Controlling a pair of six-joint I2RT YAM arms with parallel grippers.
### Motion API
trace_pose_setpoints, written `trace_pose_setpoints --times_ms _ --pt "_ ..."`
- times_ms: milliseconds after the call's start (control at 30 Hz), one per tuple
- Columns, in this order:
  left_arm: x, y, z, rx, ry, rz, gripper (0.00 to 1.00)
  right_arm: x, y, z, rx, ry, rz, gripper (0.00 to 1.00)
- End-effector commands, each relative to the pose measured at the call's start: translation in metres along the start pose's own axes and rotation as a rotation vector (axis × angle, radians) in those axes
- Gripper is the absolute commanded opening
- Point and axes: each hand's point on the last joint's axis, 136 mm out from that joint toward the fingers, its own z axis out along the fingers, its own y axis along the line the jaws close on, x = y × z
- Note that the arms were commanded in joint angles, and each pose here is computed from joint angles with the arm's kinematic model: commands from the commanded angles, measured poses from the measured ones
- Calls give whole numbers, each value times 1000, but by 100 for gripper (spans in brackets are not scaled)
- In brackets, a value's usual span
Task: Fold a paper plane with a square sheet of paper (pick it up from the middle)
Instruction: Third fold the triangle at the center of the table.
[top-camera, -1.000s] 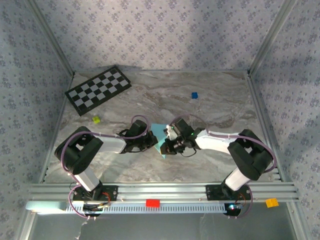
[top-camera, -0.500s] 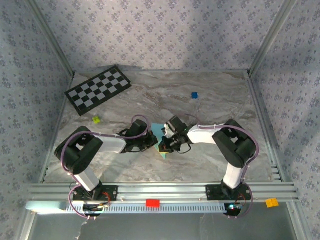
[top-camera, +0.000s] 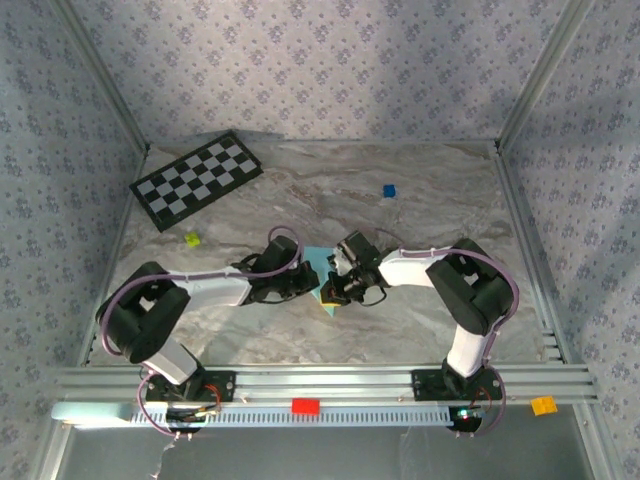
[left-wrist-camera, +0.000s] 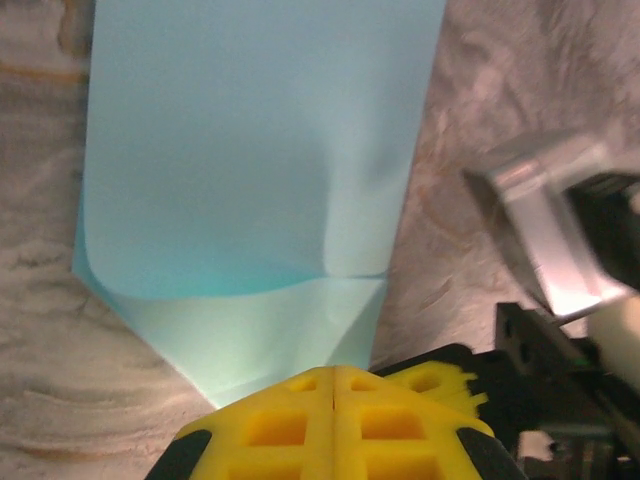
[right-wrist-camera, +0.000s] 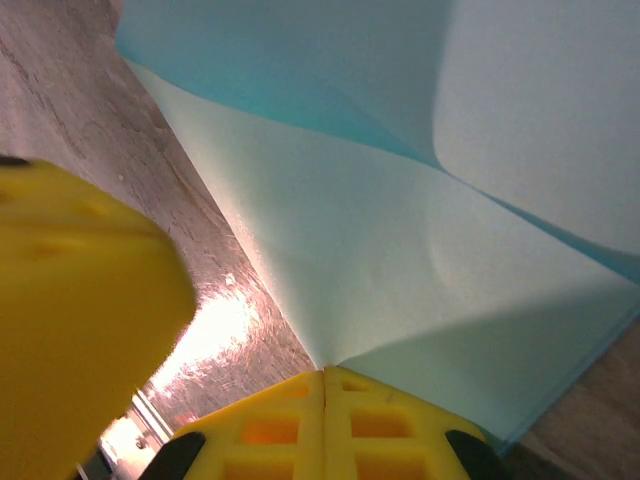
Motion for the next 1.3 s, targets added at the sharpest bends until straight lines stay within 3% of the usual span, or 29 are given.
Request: trace_pose_setpoints --times_ms 0,233,833,1100,1267 --pt "8 17 9 -84 26 -8 1 18 -34 2 106 49 66 0" --pt "-1 44 19 -162 -6 -47 0 25 -41 2 122 61 71 0" --pt "-51 74 -9 -184 -80 -64 0 31 -43 2 103 91 69 0" --pt "-64 30 -37 -79 -130 -4 2 29 -38 3 82 95 63 0" --pt "-50 -3 -37 9 -117 68 5 28 -36 2 82 92 63 0"
